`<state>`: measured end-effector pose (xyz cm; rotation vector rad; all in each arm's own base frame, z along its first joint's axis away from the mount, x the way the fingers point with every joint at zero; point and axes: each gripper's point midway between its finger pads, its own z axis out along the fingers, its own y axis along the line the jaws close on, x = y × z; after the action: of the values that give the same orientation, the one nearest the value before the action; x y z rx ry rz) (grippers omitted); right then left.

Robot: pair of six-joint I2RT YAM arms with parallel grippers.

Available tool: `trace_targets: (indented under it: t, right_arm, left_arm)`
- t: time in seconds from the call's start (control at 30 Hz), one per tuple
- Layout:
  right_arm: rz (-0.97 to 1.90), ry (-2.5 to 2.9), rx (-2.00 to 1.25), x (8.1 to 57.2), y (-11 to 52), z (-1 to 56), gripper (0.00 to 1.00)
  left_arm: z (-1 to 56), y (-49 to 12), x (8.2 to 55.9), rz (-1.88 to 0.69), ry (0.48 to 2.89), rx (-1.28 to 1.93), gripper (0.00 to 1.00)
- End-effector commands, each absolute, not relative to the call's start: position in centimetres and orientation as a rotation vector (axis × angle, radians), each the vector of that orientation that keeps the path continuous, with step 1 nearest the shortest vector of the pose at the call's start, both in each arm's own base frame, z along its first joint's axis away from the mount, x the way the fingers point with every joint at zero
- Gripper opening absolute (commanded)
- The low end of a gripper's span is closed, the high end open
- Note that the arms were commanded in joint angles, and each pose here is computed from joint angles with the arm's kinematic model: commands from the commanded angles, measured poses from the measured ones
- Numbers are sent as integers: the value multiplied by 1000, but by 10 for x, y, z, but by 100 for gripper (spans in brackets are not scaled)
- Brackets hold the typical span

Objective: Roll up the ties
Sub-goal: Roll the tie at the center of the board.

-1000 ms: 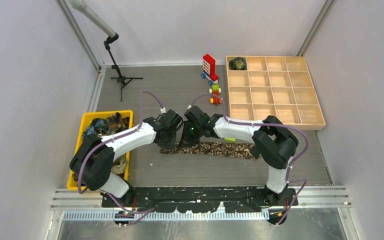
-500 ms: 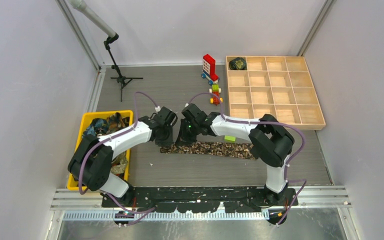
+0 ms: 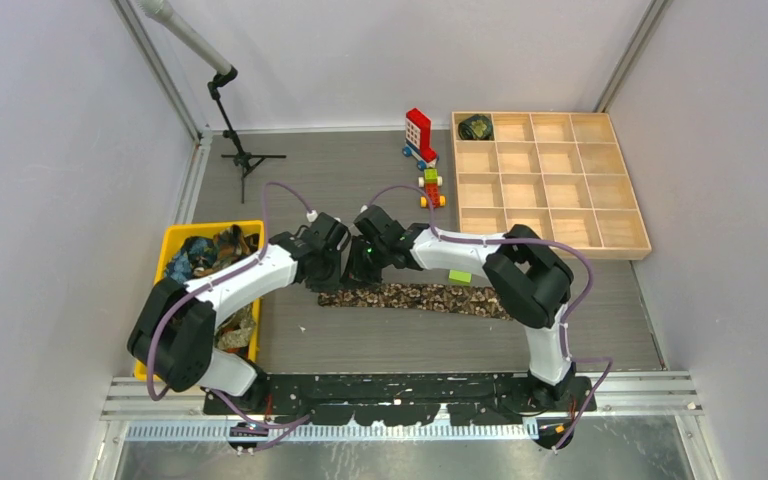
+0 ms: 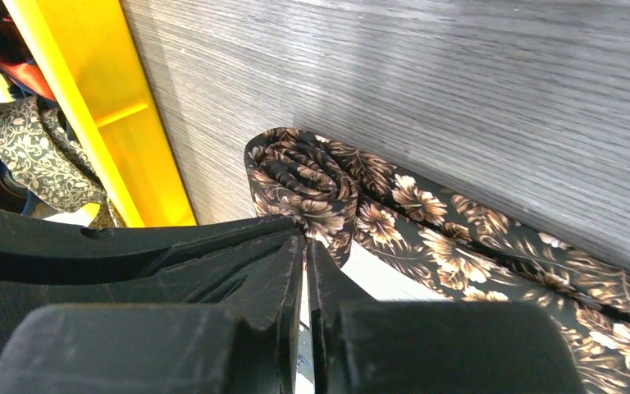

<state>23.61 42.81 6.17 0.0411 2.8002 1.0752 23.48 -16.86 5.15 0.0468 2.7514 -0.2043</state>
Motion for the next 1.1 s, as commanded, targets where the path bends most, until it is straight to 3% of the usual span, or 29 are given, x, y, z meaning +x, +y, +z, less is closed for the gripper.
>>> trace_targets:
  t: [0.0,0.43,1.07]
  right_arm:
    - [1192,2736,11,240,452,84,12]
    - [1197,2759,5,239,460,70,12]
    - [1197,2780,15,235,459,52,11]
  left_arm:
    - [75,-165,241,-198,2700,64,10]
    - [86,-147,237,-154,2688,64,13]
    - [41,-170,226,-325,2780,127,12]
